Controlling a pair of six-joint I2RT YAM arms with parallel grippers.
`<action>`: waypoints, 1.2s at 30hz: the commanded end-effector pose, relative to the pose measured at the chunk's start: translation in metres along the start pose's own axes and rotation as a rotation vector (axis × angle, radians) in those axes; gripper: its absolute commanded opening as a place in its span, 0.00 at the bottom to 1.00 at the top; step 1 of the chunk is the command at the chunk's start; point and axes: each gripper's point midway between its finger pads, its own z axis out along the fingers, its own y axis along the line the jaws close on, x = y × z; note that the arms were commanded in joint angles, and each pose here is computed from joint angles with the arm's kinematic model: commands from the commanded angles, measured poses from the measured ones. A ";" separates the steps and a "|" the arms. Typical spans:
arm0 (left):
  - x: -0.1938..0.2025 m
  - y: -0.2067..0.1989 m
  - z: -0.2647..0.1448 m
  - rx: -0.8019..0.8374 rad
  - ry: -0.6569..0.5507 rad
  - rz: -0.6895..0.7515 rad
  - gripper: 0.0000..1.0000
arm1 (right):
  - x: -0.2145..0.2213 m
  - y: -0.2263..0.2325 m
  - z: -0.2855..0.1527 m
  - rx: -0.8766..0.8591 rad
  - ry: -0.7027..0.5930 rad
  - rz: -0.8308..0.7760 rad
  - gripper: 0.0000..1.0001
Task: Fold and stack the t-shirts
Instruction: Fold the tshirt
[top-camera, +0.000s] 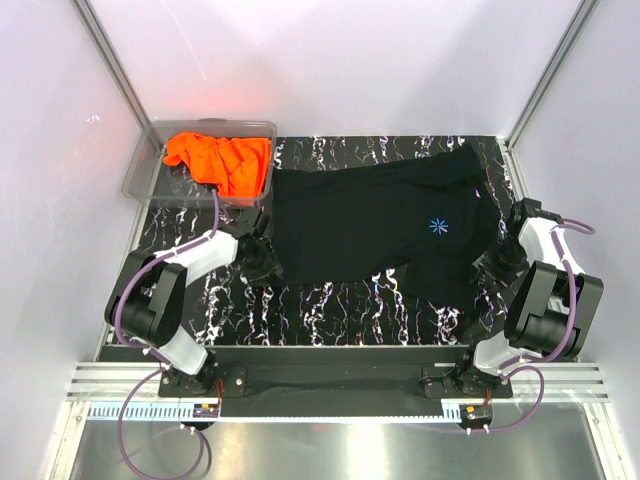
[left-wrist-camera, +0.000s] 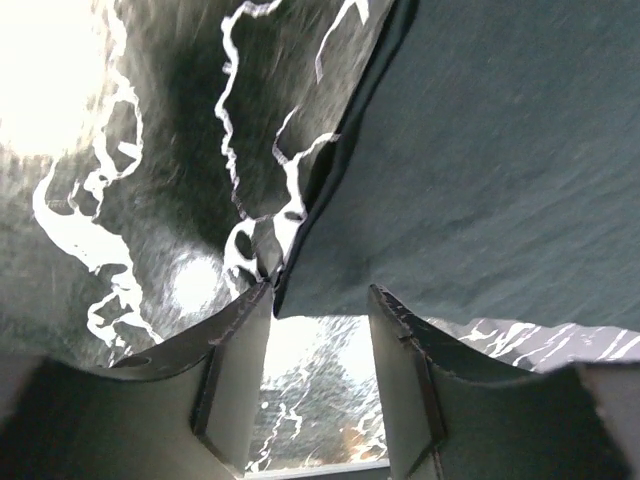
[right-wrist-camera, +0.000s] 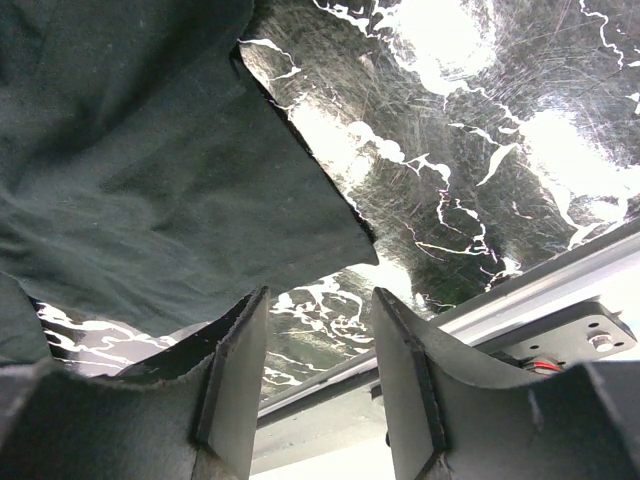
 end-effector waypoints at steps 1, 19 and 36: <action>0.010 0.024 -0.007 -0.105 0.014 0.006 0.50 | 0.002 -0.001 -0.007 -0.016 -0.020 -0.005 0.52; 0.009 0.034 0.019 -0.235 0.015 -0.022 0.48 | 0.008 0.004 -0.009 -0.056 -0.010 -0.007 0.52; -0.009 0.018 0.034 -0.205 -0.010 0.033 0.00 | 0.008 0.007 -0.006 -0.059 0.015 -0.004 0.51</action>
